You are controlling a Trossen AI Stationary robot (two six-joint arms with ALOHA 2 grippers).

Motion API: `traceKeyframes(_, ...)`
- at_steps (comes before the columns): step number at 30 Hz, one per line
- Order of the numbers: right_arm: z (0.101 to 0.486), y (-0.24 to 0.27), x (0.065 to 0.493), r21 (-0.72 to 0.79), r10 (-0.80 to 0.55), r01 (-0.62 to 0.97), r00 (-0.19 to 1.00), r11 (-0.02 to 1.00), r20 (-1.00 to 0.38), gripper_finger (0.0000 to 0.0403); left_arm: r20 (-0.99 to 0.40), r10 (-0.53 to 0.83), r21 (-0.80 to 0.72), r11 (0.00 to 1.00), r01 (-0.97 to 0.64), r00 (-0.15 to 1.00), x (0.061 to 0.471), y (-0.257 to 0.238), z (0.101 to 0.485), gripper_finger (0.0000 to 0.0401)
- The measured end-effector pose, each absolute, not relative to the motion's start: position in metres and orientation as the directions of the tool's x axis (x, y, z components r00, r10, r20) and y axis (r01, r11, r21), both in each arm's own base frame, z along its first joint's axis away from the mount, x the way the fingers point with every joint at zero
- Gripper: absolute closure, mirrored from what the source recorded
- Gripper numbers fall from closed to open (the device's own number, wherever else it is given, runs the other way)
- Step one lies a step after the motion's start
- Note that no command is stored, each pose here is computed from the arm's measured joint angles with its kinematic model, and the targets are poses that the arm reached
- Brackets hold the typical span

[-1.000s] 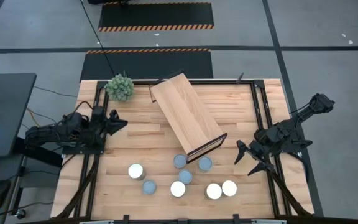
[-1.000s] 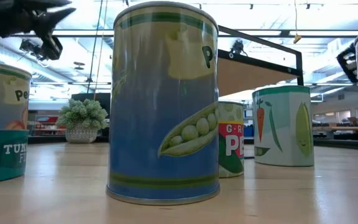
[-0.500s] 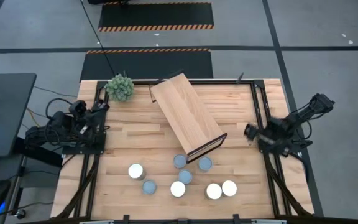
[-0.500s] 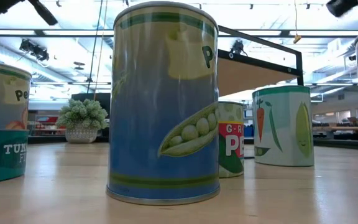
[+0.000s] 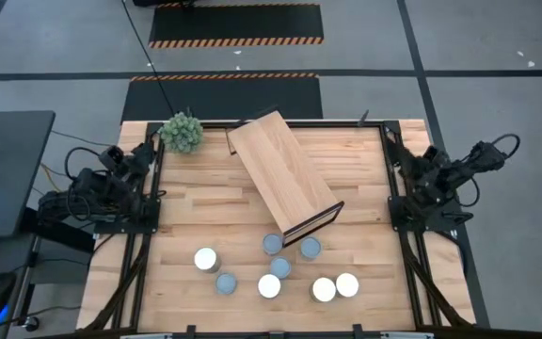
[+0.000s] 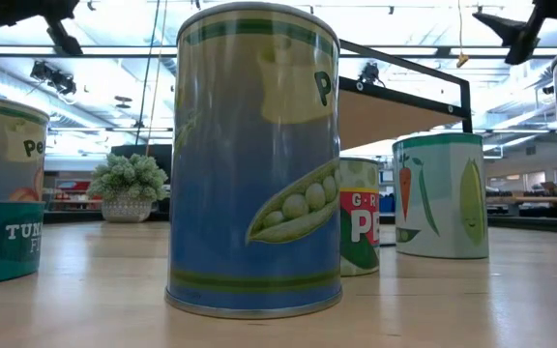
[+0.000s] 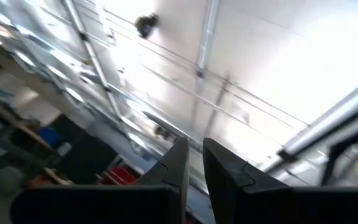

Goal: Pick and place cans onto a shelf
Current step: Put the blue-yellow can on the shelf

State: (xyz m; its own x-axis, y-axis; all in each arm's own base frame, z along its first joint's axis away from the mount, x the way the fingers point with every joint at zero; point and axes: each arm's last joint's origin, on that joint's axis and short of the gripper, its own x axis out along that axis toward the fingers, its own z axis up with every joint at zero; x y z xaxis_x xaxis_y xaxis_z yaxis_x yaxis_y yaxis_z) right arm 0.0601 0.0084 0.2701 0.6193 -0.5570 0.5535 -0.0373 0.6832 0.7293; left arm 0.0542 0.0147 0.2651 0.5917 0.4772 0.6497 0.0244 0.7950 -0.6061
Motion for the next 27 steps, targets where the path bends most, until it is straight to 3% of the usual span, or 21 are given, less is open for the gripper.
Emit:
traceKeyframes(5,0.286,0.004,0.055,0.804,-0.636,-0.035,0.591,0.594,0.496,0.0055,0.613,0.562,-0.662,0.749,-0.028,0.555,0.053,0.017,0.264,0.0348)
traceKeyframes(13,0.291,0.000,0.053,0.791,-0.712,0.179,0.581,0.585,0.395,0.0055,0.612,0.563,-0.663,0.748,-0.028,0.555,0.053,0.017,0.264,0.0348)
traceKeyframes(21,0.279,-0.005,0.051,0.873,-0.878,0.426,0.479,0.237,0.004,0.0055,0.610,0.556,-0.658,0.753,-0.030,0.565,0.054,0.017,0.263,0.0348)
traceKeyframes(27,0.278,-0.005,0.051,0.858,-0.878,0.451,0.478,0.247,0.002,0.0055,0.605,0.555,-0.657,0.753,-0.035,0.570,0.055,0.017,0.263,0.0348)
